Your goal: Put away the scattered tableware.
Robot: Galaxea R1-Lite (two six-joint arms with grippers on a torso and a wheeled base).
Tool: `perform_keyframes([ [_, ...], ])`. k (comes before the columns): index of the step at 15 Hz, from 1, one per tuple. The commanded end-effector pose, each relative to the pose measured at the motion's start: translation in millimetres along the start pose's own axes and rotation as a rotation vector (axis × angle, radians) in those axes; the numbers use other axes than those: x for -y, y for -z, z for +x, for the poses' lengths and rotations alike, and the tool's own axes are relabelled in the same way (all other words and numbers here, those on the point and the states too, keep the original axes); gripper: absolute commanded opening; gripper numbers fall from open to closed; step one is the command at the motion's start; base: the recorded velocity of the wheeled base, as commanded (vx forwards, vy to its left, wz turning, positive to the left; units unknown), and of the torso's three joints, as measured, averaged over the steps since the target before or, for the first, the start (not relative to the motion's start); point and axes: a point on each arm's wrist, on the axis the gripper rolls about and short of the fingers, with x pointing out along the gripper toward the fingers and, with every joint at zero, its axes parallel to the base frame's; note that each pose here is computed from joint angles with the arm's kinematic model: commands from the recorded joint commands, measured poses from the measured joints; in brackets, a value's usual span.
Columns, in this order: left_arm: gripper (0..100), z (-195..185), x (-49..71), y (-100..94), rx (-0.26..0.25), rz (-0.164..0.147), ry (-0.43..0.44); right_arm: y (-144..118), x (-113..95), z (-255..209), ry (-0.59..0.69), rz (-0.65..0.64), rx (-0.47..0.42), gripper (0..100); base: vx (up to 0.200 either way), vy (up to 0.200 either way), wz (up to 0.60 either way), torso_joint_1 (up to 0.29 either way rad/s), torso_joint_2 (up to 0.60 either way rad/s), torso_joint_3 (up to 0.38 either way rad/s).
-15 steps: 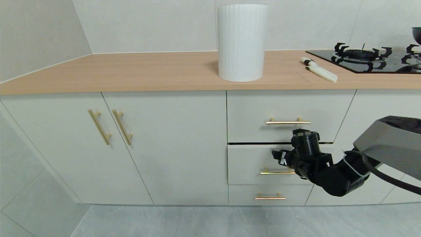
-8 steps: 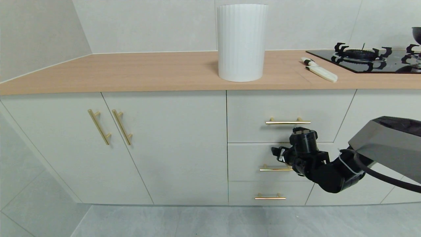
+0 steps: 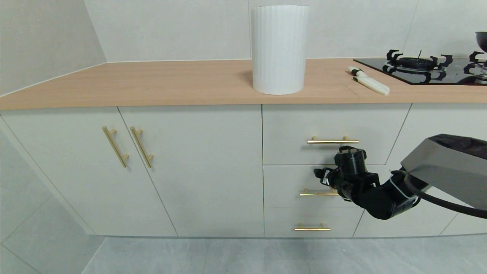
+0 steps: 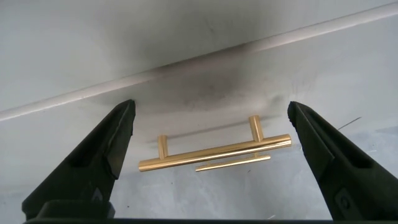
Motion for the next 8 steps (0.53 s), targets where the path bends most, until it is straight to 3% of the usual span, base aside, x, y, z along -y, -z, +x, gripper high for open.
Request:
perform_keyframes([
  [1,100,0.0,0.0,0.0,0.000,0.000,-0.001,-2.1,0.6,2.0,0.004,0.009,0.014,100,0.000,0.000,0.00,0.000,0.00,0.000],
  [8,100,0.0,0.0,-0.2,0.002,0.001,-0.001,-5.1,1.3,-5.1,0.010,0.009,0.012,100,0.000,0.000,0.00,0.000,0.00,0.000],
])
